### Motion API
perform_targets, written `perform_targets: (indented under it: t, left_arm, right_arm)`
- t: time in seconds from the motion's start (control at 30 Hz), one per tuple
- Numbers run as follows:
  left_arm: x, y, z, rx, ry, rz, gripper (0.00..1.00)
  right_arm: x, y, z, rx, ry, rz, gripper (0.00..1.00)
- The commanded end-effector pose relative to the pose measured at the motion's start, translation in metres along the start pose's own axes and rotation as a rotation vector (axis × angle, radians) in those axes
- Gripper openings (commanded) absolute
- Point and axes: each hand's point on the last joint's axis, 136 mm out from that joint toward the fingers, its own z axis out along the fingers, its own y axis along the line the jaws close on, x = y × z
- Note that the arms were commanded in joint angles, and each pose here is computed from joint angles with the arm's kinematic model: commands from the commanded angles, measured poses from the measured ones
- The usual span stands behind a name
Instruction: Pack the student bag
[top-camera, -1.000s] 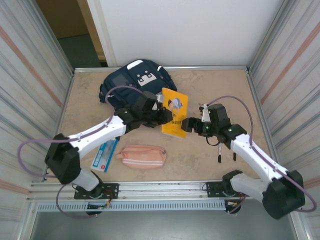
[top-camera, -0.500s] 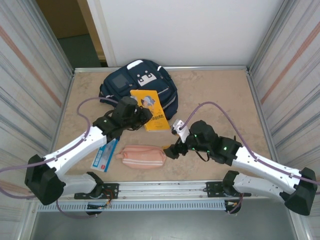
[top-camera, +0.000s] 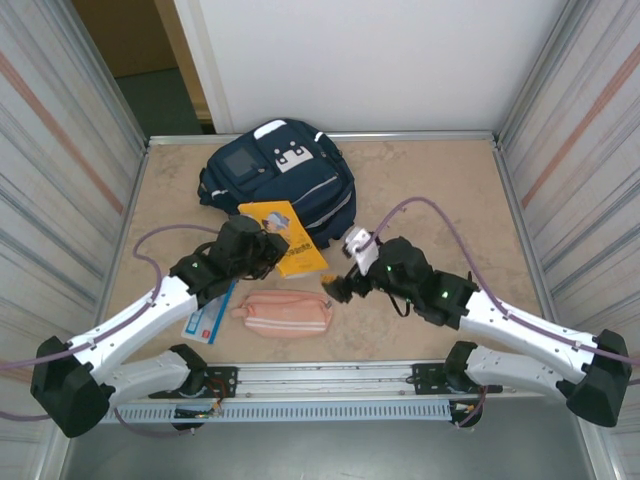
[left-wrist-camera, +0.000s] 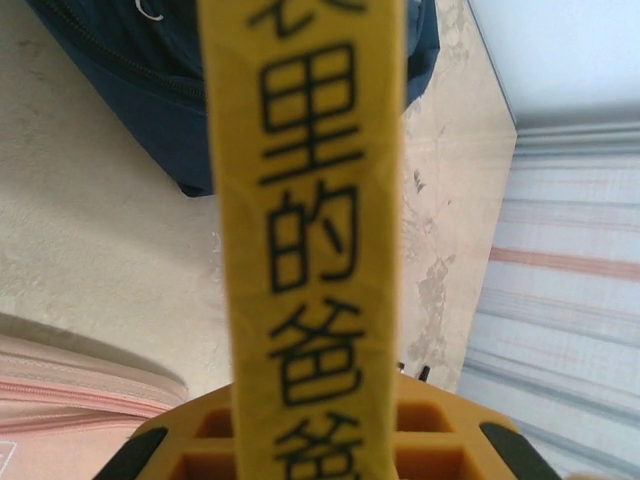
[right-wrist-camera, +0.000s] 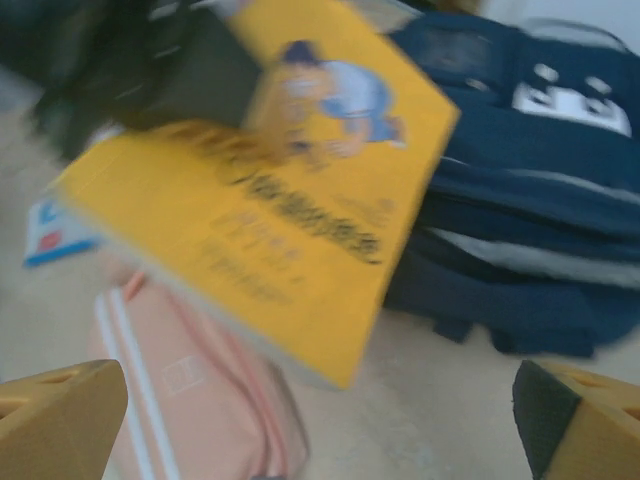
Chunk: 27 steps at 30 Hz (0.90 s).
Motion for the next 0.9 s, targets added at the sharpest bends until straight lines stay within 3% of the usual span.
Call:
perform_targets:
  t: [0.0,0.2,0.4,0.53,0.7,0.87]
  left_arm:
    - [-0.022,-0.066,-0.019,0.262,-0.104,0.139,0.0]
    - [-0.036,-0.09,-0.028,0.445,-0.22,0.149,0.0]
    - [-0.036,-0.11,-0.032,0.581,-0.225,0.11,0.0]
    - [-0.037,-0.114,-0.031,0.616,-0.225,0.046,0.0]
    - [-0.026,-0.117,-0.024,0.642,-0.187,-0.001,0.0]
    - [-0.01,-0.126,-0.018,0.66,-0.12,-0.025,0.0]
  right_arm:
    - [-0.001,-0.05,-0.013,0.206,-0.006,0.555,0.99]
    - [-0.006,-0.046,-0.016,0.041,-0.072,1.01,0.99]
    - [-0.023,-0.033,-0.008,-0.162,-0.163,1.344,0.99]
    - [-0.029,-0.023,0.0,-0.181,-0.154,1.345,0.99]
    - [-0.049,-0.007,0.006,-0.279,-0.231,1.341,0.98]
    - [-0.051,-0.006,0.026,-0.27,-0.226,1.376,0.97]
